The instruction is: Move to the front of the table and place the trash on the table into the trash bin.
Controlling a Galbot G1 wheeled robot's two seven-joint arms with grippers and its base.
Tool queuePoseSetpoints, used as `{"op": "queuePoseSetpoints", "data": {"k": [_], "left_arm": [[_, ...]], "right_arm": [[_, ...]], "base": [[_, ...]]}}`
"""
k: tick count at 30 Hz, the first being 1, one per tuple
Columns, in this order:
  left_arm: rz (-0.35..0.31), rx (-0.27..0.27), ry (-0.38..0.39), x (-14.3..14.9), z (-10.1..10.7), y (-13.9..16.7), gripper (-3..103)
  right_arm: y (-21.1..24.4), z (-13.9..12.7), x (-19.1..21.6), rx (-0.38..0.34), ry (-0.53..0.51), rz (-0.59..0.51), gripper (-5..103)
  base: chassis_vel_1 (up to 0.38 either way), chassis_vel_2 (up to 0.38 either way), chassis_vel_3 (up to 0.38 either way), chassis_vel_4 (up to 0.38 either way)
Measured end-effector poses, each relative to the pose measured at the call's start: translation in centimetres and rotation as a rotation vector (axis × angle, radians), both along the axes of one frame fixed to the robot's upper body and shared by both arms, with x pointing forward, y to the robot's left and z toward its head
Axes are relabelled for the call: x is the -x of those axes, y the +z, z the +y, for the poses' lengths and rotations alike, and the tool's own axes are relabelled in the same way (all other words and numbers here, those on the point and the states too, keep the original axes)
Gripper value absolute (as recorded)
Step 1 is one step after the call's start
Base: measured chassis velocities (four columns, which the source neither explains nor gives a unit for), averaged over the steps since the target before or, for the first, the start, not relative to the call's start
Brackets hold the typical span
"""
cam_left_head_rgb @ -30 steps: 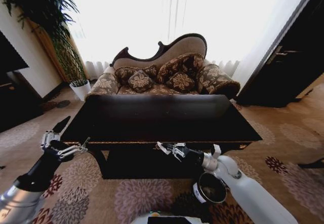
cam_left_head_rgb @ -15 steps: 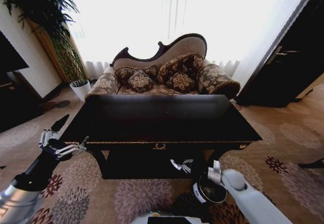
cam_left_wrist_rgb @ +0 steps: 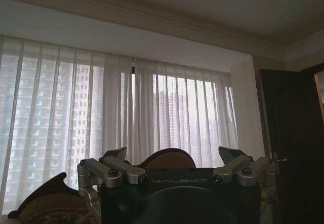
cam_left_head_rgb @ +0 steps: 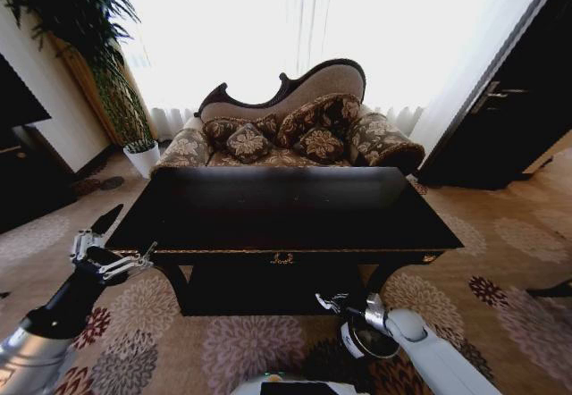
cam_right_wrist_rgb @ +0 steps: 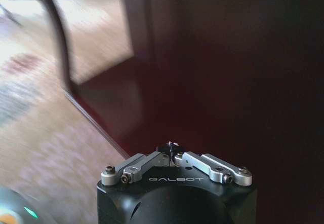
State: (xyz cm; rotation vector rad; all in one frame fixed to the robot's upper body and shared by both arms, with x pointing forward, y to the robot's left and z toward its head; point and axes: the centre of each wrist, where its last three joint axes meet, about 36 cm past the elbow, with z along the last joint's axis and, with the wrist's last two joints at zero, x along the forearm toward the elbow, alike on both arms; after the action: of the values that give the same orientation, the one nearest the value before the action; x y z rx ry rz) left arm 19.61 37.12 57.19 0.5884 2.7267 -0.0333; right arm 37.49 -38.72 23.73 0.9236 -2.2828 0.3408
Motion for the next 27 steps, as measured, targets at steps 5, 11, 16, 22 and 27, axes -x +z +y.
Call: {"op": "queuePoseSetpoints", "data": {"k": [5, 11, 16, 22, 27], "left_arm": [[0.001, 0.003, 0.0, 0.0, 0.0, 0.0, 100], [-0.002, 0.003, -0.002, -0.1, 0.0, 0.0, 100], [-0.002, 0.007, -0.003, -0.2, -0.2, -0.2, 100], [-0.002, 0.0, -0.003, -0.1, -0.1, 0.0, 100], [-0.003, 0.0, -0.003, -0.1, -0.1, 0.0, 100]], "right_arm": [[-2.3, -2.5, -0.2, 0.163, -0.134, 0.026, 0], [-4.7, -5.9, 0.8, 0.28, -0.22, 0.065, 0], [-5.9, -7.1, 1.4, 0.346, -0.277, 0.076, 0], [-7.6, -8.1, 2.4, 0.411, -0.363, 0.132, 0], [-8.8, -8.8, 3.5, 0.438, -0.417, 0.187, 0]], "base": [[0.0, 0.0, 0.0, 0.0], [0.0, 0.0, 0.0, 0.0], [0.0, 0.0, 0.0, 0.0], [0.0, 0.0, 0.0, 0.0], [0.0, 0.0, 0.0, 0.0]]}}
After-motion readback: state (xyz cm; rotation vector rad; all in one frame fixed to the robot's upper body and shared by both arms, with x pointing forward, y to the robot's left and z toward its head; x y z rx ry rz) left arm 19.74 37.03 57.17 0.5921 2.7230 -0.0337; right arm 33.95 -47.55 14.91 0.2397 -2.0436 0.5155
